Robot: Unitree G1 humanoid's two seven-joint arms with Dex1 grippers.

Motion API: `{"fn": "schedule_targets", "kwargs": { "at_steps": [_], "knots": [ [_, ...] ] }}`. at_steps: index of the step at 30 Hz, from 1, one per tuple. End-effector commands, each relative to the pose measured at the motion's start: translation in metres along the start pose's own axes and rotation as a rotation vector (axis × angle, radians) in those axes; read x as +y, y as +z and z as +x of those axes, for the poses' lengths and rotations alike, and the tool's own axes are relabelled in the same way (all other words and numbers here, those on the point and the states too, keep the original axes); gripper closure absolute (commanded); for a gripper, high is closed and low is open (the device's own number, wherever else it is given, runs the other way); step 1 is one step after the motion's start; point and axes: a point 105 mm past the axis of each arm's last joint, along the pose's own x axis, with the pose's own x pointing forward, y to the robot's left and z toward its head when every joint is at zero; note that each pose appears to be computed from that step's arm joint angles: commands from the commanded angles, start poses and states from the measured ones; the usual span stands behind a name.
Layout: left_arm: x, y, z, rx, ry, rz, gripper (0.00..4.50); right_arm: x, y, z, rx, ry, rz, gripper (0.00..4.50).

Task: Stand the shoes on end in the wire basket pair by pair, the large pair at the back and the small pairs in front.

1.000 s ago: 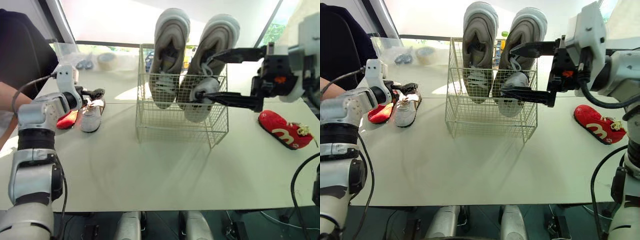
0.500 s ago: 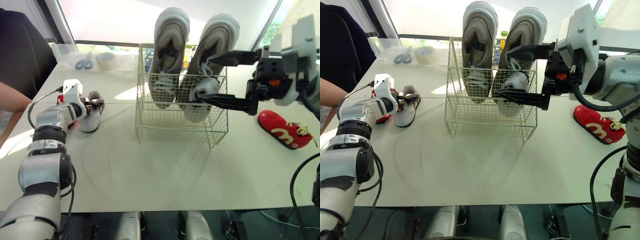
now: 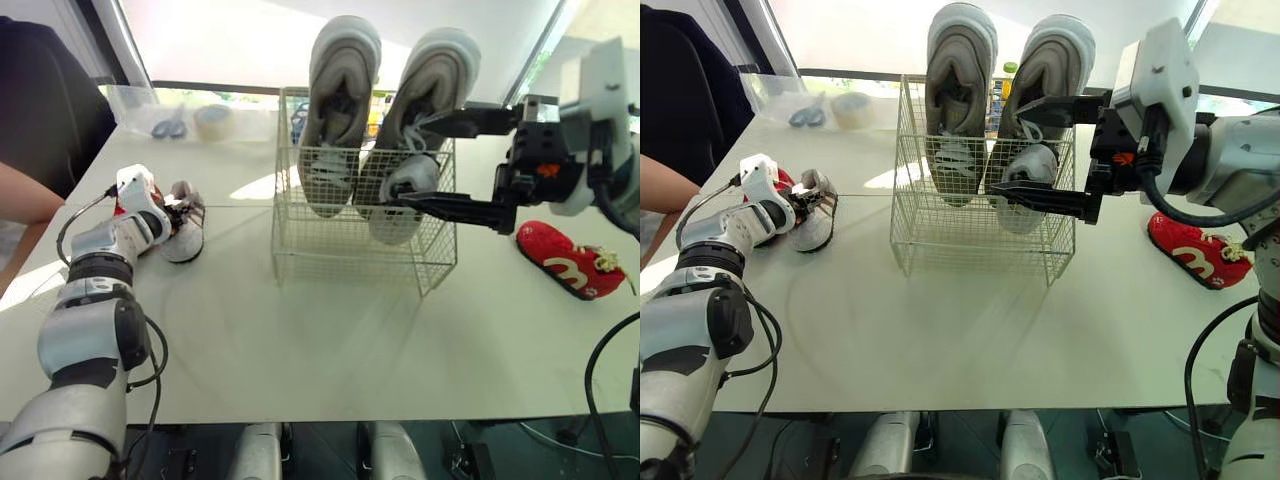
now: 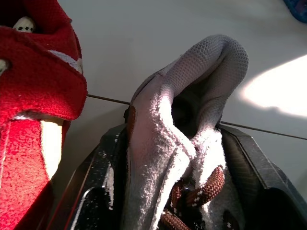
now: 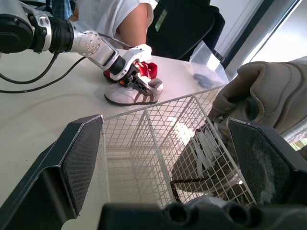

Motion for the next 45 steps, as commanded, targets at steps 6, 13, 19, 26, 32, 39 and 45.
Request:
{"fn": "schedule_targets", "kwargs": {
  "at_steps": [6, 13, 19, 26, 32, 39, 45],
  "knots": [
    [-0.046, 0.07, -0.012, -0.263, -0.202, 0.001, 3.74, -0.002, 0.007, -0.004, -0.009, -0.026, -0.059, 0.0],
    [-0.142, 0.15, -0.088, -0.79, -0.547, 0.03, 3.74, -0.005, 0.005, -0.003, -0.012, -0.022, -0.056, 0.0],
    [-0.208, 0.154, -0.138, -0.974, -0.732, -0.007, 3.74, -0.007, 0.005, 0.001, -0.02, -0.012, -0.057, 0.0],
    [-0.249, 0.123, -0.152, -1.12, -0.756, 0.071, 3.74, -0.005, 0.007, 0.006, -0.025, -0.001, -0.052, 0.0],
    [-0.272, 0.079, -0.141, -1.223, -0.755, 0.156, 3.74, -0.004, 0.01, 0.006, -0.023, 0.001, -0.048, 0.0],
    [-0.279, 0.05, -0.118, -1.287, -0.672, 0.245, 3.74, -0.001, 0.015, 0.004, -0.004, 0.004, -0.051, 0.0],
    [-0.285, 0.036, -0.105, -1.349, -0.601, 0.316, 3.74, 0.003, 0.02, 0.0, 0.019, -0.007, -0.055, 0.0]
  ]
}}
